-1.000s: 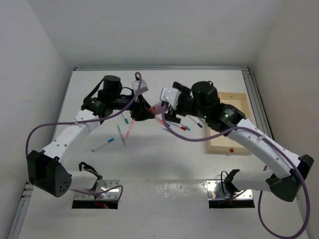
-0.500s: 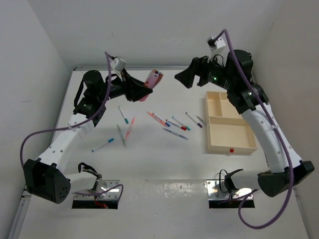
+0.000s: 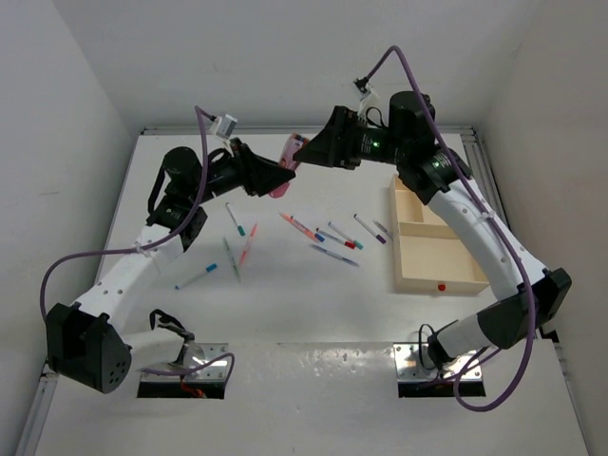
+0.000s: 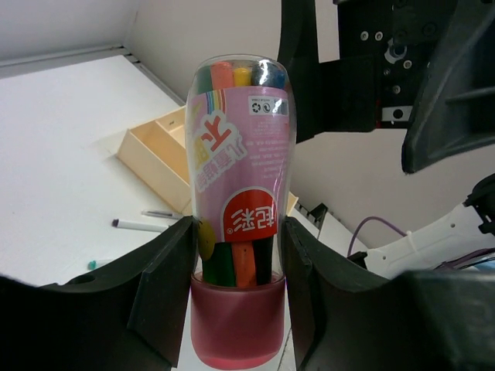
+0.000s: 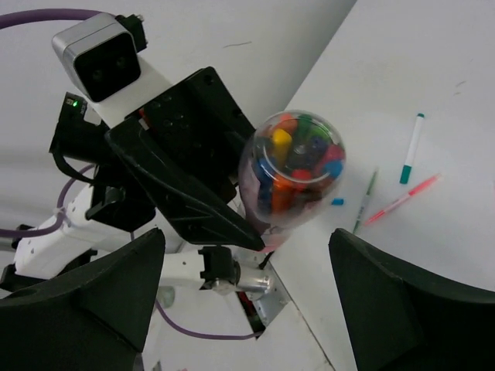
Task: Sort the stationery into containers
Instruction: Pass the stationery from the left arm to the right, then place the stationery into the container
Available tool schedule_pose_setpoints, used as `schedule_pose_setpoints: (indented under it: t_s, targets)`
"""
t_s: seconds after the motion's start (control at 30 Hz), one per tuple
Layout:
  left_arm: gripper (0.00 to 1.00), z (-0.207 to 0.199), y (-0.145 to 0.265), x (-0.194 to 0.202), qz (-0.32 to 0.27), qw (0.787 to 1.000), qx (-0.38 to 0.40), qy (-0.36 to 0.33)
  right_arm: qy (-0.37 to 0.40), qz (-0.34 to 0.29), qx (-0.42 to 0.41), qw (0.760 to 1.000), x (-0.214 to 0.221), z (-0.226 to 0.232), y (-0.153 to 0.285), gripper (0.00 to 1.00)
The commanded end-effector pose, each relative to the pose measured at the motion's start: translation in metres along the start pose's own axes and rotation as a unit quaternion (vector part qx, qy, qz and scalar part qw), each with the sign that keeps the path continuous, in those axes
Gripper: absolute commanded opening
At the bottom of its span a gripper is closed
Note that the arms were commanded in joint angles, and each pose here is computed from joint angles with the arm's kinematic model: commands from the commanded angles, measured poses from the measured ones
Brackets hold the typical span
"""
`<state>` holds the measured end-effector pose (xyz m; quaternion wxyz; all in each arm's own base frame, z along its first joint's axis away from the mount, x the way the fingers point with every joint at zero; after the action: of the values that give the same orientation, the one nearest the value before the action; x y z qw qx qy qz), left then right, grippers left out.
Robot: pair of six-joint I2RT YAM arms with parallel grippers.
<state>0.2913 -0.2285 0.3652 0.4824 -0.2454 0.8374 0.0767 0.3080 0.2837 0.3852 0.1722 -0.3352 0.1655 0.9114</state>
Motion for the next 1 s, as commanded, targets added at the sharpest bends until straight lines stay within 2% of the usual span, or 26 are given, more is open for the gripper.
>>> schedule_pose_setpoints:
  t_s: [0.0,0.13,0.3,0.37,0.43,0.47,0.53,0.57,0.6,0.67,0.7,0.73,0.9,0.97]
  targets:
    - [0.0,-0.03,-0.001,-0.023,-0.042,0.998,0.043,-0.029,0.014,-0.014,-0.033,0.999,-0.011,0.022,-0.005,0.84]
    - [0.0,-0.033,-0.004,-0.022,-0.043,0.997,0.05,-0.028,0.007,-0.009,-0.032,0.999,-0.01,0.018,-0.016,0.76]
    - [0.0,-0.037,-0.004,-0.02,-0.039,0.997,0.059,-0.035,-0.006,-0.008,-0.016,1.0,-0.011,0.003,-0.029,0.73]
    - [0.0,-0.037,-0.004,-0.018,-0.035,0.997,0.059,-0.036,-0.002,-0.012,-0.018,1.0,-0.014,0.003,-0.03,0.68]
    - [0.0,-0.037,-0.004,-0.016,-0.032,0.997,0.058,-0.04,0.001,-0.012,-0.019,1.0,-0.015,0.001,-0.033,0.57]
    - [0.0,-0.037,-0.004,-0.015,-0.03,0.997,0.058,-0.041,0.01,-0.015,-0.021,1.0,-0.016,0.001,-0.033,0.44]
    - [0.01,-0.035,-0.004,-0.012,-0.024,0.997,0.055,-0.047,0.015,-0.022,-0.015,1.0,-0.02,-0.006,-0.03,0.28]
    - [0.07,-0.036,-0.004,-0.013,-0.022,0.997,0.054,-0.051,0.014,-0.023,-0.01,1.0,-0.02,-0.01,-0.028,0.17]
    - [0.34,-0.03,-0.004,-0.009,-0.01,0.998,0.041,-0.045,0.018,-0.028,-0.008,0.999,-0.022,-0.01,-0.025,0.11]
    - [0.68,-0.021,-0.003,-0.01,-0.002,0.998,0.017,-0.06,0.029,-0.039,0.013,0.999,-0.03,-0.026,-0.015,0.02]
    - [0.92,-0.011,0.0,-0.011,0.014,0.998,-0.011,-0.054,0.038,-0.045,0.026,0.998,-0.034,-0.033,-0.009,0.0]
    - [1.0,-0.002,0.002,-0.013,0.021,0.996,-0.029,-0.084,0.067,-0.059,0.056,0.994,-0.045,-0.047,0.004,0.0]
    - [1.0,0.06,0.021,-0.012,0.135,0.97,-0.143,-0.14,0.162,-0.062,0.18,0.968,-0.076,-0.12,0.05,0.0]
    - [1.0,0.082,0.033,-0.009,0.157,0.961,-0.179,-0.143,0.195,-0.042,0.238,0.95,-0.086,-0.157,0.071,0.0]
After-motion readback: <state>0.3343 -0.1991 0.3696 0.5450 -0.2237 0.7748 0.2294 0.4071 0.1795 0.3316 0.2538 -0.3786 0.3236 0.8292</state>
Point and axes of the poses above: each gripper's point midway between its finger pads, its own y axis back along the fingers, its own z axis along the line the jaws close on, x = y × z, the point moved 2 cm from there along y, back along the fingers
